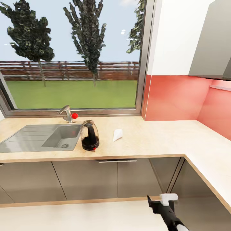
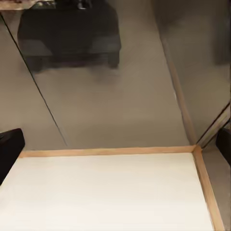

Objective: Set up a coffee station on the kitchen countertop: keep the coffee maker on the countertop, move the bottle of coffee from the kitchen shelf to the counter next to the coffee maker, place a paper coffee filter on top of the coffee maker, put the saucer next to the coffee maker with the coffee cup on the saucer, and place the electric kettle next to the coffee maker.

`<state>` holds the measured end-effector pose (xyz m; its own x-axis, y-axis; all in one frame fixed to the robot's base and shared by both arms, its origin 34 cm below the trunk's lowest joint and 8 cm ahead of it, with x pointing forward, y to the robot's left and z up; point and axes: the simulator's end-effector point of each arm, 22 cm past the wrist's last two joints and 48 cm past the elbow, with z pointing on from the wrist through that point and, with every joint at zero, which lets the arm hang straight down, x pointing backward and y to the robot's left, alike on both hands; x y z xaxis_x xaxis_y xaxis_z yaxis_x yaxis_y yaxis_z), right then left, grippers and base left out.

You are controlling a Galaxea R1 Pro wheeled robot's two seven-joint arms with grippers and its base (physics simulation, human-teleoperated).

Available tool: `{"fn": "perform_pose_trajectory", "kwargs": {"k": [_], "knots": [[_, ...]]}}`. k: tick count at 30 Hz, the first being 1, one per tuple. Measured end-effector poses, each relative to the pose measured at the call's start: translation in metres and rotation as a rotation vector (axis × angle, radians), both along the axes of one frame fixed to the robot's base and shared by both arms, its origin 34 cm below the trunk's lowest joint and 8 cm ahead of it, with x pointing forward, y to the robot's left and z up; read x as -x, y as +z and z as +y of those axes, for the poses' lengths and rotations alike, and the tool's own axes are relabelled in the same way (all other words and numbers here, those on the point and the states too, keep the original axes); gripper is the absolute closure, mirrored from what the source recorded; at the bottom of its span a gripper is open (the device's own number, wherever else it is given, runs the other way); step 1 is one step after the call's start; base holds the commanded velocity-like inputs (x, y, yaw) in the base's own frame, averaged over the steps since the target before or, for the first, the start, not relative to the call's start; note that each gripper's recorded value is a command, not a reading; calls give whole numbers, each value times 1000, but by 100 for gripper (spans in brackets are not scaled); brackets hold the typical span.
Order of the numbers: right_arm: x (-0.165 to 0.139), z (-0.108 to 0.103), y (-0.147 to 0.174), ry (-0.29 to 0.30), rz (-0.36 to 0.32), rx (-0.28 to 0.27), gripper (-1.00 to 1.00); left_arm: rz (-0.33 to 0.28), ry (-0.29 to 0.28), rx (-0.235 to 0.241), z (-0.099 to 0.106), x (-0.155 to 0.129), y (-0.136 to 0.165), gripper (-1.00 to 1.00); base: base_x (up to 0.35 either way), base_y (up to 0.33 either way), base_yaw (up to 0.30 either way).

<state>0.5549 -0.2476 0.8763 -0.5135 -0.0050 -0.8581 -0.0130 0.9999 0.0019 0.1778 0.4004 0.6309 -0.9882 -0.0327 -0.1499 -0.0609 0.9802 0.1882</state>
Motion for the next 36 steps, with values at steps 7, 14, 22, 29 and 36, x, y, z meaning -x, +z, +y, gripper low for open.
{"fn": "perform_pose_trajectory", "kwargs": {"k": [7,14,22,29,36], "knots": [[-80,37,125,34,-157,-51,-100,31,1,5,-4,16,-1,-100,0,0,0],[-186,62,246,76,-247,-119,-100,99,11,6,-6,39,-3,-100,103,0,0],[-244,68,221,87,-113,-106,-100,192,29,-9,-2,61,-2,-100,331,0,0],[-243,91,225,145,-136,-61,-100,216,35,-17,4,67,0,-100,338,0,0],[-243,88,222,146,-135,-54,-100,242,40,-14,3,72,0,-100,321,-87,0]]}}
